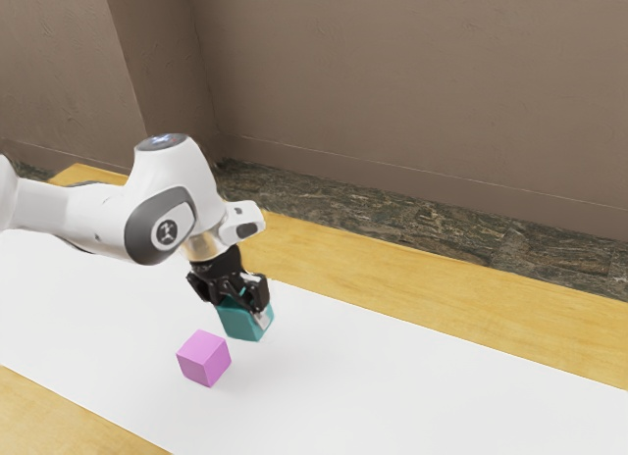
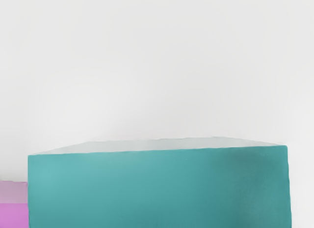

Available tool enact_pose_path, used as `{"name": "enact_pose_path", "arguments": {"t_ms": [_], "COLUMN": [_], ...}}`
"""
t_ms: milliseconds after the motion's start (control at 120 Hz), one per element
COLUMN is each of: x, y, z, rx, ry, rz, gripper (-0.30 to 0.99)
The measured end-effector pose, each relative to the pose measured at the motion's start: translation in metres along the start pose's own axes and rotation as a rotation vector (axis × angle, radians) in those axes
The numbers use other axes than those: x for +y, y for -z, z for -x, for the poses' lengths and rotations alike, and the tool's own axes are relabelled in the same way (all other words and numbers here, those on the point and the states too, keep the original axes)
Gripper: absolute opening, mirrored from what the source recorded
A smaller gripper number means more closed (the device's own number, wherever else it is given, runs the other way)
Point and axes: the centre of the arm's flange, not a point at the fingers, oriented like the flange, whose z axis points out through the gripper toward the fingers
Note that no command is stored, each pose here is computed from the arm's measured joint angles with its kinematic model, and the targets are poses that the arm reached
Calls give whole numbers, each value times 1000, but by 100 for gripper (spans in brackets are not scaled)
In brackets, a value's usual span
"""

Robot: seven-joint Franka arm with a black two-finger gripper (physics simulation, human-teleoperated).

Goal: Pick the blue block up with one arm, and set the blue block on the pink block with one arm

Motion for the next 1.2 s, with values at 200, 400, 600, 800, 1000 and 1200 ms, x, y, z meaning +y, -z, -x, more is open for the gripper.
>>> {"name": "enact_pose_path", "arguments": {"t_ms": [200, 400, 600, 800, 1000, 1200], "x": [-45, -67, -75, -77, -77, -81], "y": [25, 11, -4, -15, -16, -11], "z": [35, 41, 38, 34, 23, 21], "rx": [0, -50, -89, -113, -109, -95], "ry": [103, 149, 93, 9, -34, -9], "rz": [-16, -20, -56, -87, -86, -55], "gripper": [36, 38, 38, 38, 40, 55]}}
